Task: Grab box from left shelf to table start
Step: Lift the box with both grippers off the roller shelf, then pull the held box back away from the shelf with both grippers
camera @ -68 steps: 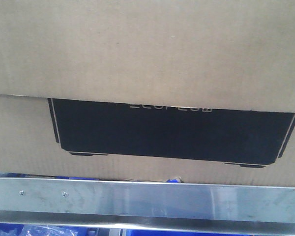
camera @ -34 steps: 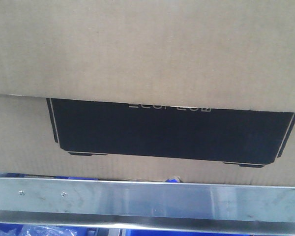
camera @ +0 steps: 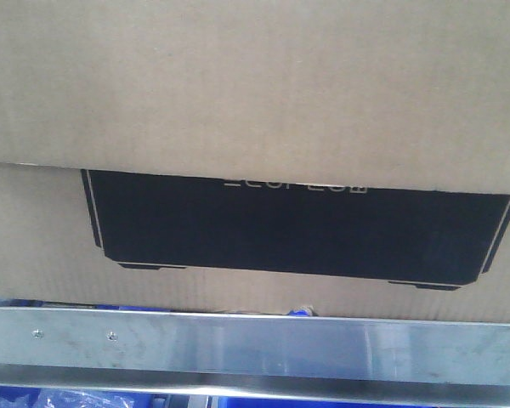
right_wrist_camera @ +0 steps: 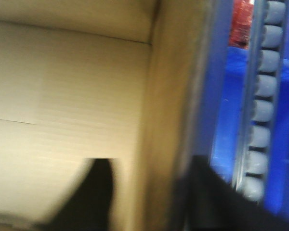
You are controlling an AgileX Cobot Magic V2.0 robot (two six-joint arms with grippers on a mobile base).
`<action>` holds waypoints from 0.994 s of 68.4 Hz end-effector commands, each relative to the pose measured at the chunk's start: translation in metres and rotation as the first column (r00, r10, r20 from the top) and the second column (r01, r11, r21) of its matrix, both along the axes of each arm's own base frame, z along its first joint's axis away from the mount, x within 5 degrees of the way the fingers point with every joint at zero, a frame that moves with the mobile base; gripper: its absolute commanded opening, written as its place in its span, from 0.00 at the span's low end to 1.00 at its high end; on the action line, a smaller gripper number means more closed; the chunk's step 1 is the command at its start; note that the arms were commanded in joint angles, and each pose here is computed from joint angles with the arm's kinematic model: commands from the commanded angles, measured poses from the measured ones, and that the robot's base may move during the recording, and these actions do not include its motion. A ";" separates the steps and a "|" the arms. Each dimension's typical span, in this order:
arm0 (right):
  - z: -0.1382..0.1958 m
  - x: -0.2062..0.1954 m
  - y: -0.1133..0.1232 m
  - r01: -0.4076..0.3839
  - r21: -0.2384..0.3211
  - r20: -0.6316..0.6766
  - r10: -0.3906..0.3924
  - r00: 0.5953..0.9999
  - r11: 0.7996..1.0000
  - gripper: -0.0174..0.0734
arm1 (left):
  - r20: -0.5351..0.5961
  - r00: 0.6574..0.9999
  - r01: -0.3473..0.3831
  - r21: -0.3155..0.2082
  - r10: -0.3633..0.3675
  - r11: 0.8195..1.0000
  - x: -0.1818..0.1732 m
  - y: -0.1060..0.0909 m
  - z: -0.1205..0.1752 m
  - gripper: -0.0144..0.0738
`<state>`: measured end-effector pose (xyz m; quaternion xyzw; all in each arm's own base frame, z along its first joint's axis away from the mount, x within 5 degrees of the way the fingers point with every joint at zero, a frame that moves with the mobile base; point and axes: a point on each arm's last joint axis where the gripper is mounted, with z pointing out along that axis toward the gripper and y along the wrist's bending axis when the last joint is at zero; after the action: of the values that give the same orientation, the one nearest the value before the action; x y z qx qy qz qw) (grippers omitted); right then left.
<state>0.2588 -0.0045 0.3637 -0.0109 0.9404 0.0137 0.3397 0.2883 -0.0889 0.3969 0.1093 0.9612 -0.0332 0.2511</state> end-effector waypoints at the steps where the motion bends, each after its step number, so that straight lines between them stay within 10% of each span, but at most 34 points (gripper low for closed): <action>1: 0.023 -0.002 -0.002 0.002 -0.019 0.129 0.000 0.992 1.000 0.26 | 0.063 0.998 0.000 -0.021 0.002 1.000 -0.010 0.001 0.020 0.28; 5: 0.023 -0.002 -0.002 0.002 -0.019 0.131 0.000 0.991 1.000 0.26 | 0.087 0.996 0.001 -0.028 0.001 1.000 -0.008 0.000 0.021 0.06; 44: 0.055 -0.060 0.005 -0.010 0.035 0.285 -0.001 0.959 0.999 0.26 | 0.315 0.949 0.015 -0.050 0.002 0.999 -0.072 -0.012 0.044 0.06; 68: 0.055 -0.139 0.012 -0.037 0.078 0.418 0.001 0.909 0.996 0.26 | 0.506 0.862 0.075 -0.179 0.026 0.981 -0.157 0.032 0.045 0.06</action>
<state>0.1382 0.0063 0.3938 -0.0067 0.8945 0.0512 0.4441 0.1530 -0.0683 0.4153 0.1012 0.9133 -0.0558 0.3906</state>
